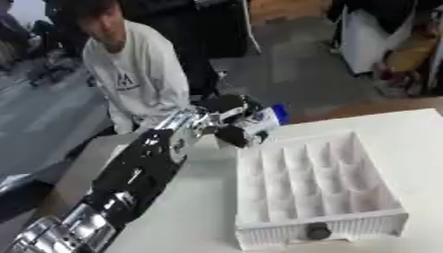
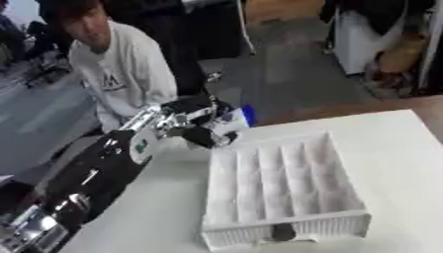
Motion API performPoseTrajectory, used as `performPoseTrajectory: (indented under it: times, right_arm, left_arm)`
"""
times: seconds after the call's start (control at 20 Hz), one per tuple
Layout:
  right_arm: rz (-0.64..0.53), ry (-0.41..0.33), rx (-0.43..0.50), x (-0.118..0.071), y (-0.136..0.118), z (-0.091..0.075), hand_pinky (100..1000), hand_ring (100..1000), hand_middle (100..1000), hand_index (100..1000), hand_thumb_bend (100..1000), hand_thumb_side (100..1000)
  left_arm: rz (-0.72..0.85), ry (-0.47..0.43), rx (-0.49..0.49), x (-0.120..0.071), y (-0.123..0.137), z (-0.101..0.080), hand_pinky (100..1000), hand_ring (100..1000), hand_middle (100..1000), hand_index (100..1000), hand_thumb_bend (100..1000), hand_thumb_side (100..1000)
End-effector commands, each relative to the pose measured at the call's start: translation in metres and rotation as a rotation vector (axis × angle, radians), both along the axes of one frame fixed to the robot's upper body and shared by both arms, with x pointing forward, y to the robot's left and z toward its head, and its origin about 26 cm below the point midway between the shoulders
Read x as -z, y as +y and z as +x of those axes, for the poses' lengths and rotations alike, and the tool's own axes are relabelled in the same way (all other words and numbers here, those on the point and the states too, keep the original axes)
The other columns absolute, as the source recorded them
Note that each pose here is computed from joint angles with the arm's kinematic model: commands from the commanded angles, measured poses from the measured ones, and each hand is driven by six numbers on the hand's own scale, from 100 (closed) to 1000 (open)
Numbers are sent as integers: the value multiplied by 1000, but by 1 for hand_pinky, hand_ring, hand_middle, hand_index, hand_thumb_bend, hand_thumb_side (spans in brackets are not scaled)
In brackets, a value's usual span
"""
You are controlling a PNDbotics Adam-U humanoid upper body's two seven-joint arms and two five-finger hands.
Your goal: Pick up objects on the table and place them in the box.
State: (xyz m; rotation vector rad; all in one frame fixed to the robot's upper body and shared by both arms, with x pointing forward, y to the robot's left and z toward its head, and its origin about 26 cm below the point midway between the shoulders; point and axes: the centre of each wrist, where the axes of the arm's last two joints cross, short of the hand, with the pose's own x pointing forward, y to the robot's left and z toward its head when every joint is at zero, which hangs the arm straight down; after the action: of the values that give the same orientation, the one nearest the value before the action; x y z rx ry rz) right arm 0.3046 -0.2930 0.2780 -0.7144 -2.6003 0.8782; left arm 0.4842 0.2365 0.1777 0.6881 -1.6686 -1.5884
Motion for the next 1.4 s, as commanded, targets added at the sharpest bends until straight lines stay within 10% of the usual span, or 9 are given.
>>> performPoseTrajectory:
  times: [0.05,0.6,0.8,0.85,0.9,0.95,1.0,1.2,1.4]
  right_arm:
    - [-22,-32,-10,-10,2,-3,464,519,450,567,389,866]
    - [-26,-39,-28,-13,5,-3,464,518,451,567,389,868]
    - [-27,-40,-31,-14,6,-3,464,518,451,567,388,867]
    - [-27,-39,-32,-14,6,-3,464,518,451,567,388,867]
    - [-28,-40,-33,-14,6,-3,464,518,451,567,388,868]
    - [-29,-39,-33,-14,6,-3,464,518,451,567,388,868]
    - [-29,-40,-34,-14,6,-3,464,518,451,567,388,868]
    - [-32,-39,-36,-14,6,-2,464,518,451,567,388,868]
    - [-33,-39,-37,-15,6,-2,464,518,451,567,388,868]
  left_arm:
    - [16,-44,47,-16,-4,1,100,100,100,282,100,598]
    - [33,-28,297,3,-31,1,100,100,100,308,100,652]
    - [97,3,341,12,-29,1,100,275,406,570,100,866]
    - [123,16,348,13,-28,2,100,226,361,538,100,839]
    - [156,35,355,16,-27,2,318,522,616,742,338,858]
    - [191,57,364,18,-27,2,318,522,616,742,338,858]
    - [221,76,372,21,-27,2,543,725,773,847,579,860]
    - [269,100,400,25,-27,3,725,866,881,924,833,838]
    - [277,80,406,25,-24,3,801,935,930,964,905,864]
